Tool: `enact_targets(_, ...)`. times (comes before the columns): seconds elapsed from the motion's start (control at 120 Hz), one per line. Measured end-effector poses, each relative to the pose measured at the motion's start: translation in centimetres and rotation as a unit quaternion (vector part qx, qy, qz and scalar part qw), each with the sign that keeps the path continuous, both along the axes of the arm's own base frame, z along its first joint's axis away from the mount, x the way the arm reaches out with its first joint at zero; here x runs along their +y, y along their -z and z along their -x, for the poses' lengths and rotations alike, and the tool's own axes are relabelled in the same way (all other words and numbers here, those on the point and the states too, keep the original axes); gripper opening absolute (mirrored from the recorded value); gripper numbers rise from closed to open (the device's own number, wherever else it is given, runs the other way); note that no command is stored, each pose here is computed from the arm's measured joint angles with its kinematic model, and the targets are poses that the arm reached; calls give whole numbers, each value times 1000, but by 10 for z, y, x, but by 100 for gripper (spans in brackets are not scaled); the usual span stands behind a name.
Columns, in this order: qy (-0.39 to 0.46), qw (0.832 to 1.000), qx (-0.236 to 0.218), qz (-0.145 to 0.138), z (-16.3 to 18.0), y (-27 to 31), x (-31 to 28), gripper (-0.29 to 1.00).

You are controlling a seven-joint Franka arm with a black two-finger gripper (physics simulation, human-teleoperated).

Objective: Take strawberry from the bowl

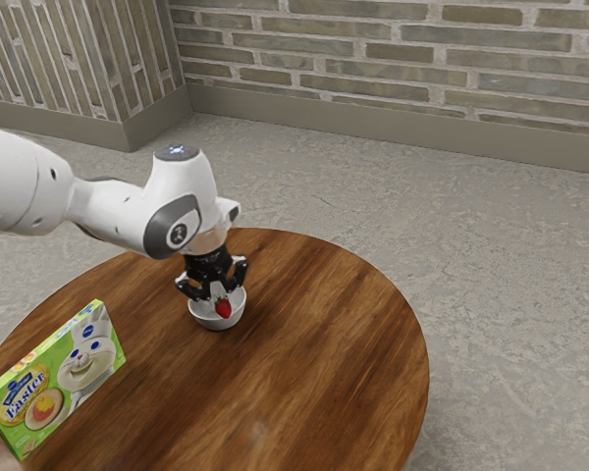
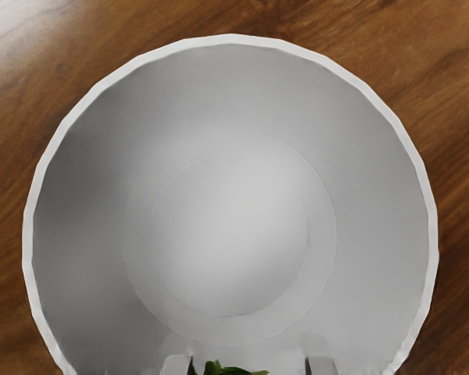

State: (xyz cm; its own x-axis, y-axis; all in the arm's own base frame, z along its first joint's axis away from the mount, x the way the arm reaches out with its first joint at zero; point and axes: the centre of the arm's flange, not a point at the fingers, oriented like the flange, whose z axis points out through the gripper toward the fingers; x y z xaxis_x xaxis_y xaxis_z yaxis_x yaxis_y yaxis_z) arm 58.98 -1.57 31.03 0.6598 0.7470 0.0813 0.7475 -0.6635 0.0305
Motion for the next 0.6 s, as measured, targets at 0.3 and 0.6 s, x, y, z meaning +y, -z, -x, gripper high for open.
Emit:
enact_targets(0.3, 58, 997, 51, 15, 103, 11, -61, 4)
enact_targets(0.6, 70, 994, 88, 9, 127, 39, -73, 4)
